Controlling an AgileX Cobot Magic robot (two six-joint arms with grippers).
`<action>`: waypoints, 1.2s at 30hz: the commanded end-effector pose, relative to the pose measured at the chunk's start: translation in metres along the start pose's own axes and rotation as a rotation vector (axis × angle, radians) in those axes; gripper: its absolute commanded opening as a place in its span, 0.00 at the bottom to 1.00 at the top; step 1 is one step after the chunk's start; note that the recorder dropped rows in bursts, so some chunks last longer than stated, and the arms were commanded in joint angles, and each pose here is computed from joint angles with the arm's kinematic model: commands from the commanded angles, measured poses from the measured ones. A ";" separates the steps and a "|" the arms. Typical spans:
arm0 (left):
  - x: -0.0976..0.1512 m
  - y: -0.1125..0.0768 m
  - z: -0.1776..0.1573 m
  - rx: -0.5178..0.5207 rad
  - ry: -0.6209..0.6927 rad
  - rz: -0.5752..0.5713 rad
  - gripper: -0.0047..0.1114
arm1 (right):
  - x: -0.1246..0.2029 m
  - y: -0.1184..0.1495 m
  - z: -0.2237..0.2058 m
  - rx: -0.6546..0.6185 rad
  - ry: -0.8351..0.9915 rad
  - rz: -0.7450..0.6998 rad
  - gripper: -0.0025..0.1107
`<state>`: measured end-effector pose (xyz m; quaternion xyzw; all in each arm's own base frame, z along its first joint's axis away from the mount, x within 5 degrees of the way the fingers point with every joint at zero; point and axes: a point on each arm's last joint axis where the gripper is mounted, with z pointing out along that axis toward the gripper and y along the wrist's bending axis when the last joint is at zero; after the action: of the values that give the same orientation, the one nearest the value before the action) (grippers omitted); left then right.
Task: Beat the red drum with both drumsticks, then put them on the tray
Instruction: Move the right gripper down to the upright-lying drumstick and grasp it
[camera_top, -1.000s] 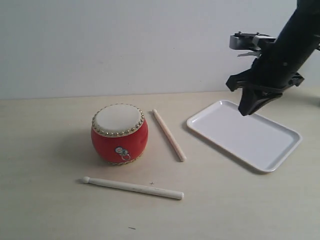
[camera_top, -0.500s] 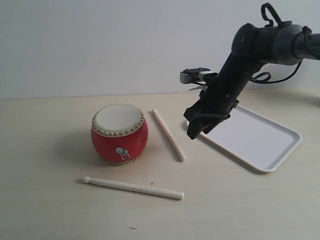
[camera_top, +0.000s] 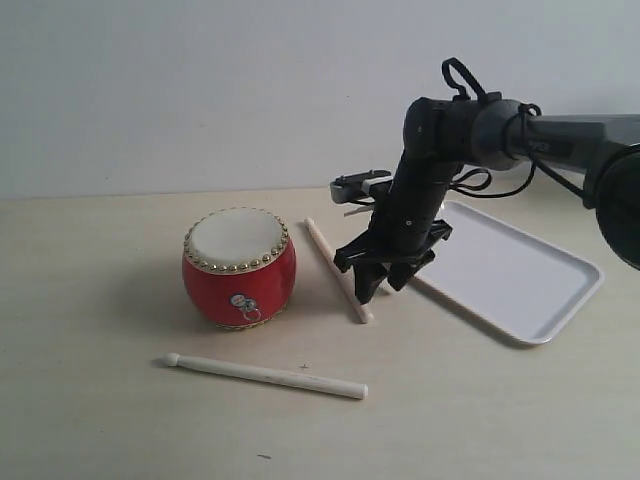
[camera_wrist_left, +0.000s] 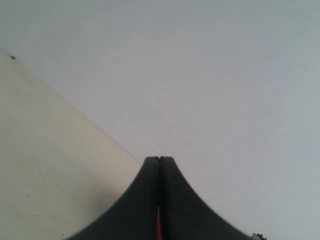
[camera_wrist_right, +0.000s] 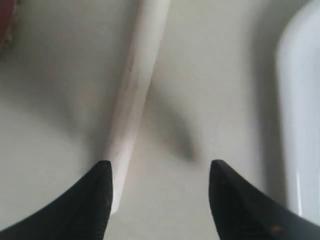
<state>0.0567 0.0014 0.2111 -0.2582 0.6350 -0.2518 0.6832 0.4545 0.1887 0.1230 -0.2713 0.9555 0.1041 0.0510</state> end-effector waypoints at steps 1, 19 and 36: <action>0.000 0.000 0.000 0.001 -0.001 0.002 0.04 | -0.006 0.008 -0.007 0.004 -0.012 -0.015 0.51; 0.001 0.000 0.000 0.000 0.004 0.002 0.04 | -0.010 0.029 0.006 0.054 0.022 -0.056 0.50; 0.001 0.000 0.000 -0.001 0.006 0.002 0.04 | -0.007 0.027 0.015 0.050 0.060 -0.020 0.47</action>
<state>0.0567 0.0012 0.2107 -0.2586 0.6365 -0.2527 0.6813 0.4459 0.2176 0.1116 -0.2850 0.9555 0.0706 0.0267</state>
